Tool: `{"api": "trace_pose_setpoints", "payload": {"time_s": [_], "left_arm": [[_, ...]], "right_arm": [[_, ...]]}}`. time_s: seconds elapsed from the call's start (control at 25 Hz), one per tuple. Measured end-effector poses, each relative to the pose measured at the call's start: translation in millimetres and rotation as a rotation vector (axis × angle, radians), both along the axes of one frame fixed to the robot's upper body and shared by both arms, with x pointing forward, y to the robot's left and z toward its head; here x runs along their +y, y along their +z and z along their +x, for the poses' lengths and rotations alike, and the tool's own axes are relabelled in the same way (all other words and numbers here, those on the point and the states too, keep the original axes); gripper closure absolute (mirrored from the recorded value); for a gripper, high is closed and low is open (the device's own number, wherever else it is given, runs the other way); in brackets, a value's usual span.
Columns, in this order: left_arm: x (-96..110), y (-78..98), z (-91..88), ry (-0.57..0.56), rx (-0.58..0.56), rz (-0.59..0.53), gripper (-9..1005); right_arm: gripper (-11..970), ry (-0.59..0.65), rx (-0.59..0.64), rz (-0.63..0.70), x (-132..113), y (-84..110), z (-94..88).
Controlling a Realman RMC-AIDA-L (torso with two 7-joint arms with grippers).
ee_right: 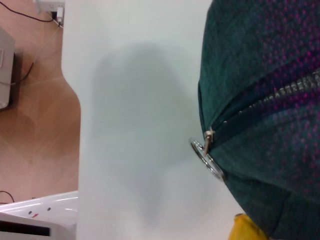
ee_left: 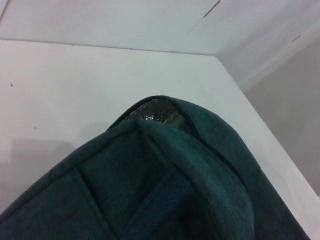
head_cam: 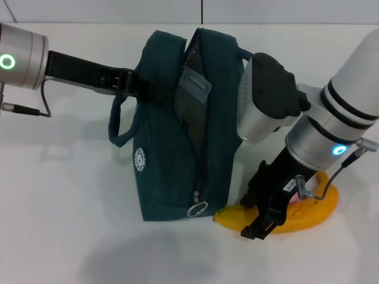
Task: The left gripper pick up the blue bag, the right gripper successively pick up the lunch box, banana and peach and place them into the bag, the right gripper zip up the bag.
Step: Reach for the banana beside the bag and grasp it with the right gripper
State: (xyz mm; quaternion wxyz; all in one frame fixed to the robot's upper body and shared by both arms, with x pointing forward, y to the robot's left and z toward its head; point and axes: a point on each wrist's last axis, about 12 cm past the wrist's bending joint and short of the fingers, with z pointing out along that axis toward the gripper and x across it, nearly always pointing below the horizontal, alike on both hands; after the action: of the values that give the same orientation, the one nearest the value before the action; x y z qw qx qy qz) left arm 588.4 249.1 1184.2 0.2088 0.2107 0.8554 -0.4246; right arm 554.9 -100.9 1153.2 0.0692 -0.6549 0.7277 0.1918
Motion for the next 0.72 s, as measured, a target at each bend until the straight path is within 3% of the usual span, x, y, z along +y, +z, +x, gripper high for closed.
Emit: {"api": "trace_pose_setpoints", "payload": {"time_s": [0.72], "left_arm": [[0.7,0.4,0.6,0.003,-0.004,0.001,924]], "right_arm": [[321,0.04,-0.03,-0.062,2.9,-8.4,-3.7]]}}
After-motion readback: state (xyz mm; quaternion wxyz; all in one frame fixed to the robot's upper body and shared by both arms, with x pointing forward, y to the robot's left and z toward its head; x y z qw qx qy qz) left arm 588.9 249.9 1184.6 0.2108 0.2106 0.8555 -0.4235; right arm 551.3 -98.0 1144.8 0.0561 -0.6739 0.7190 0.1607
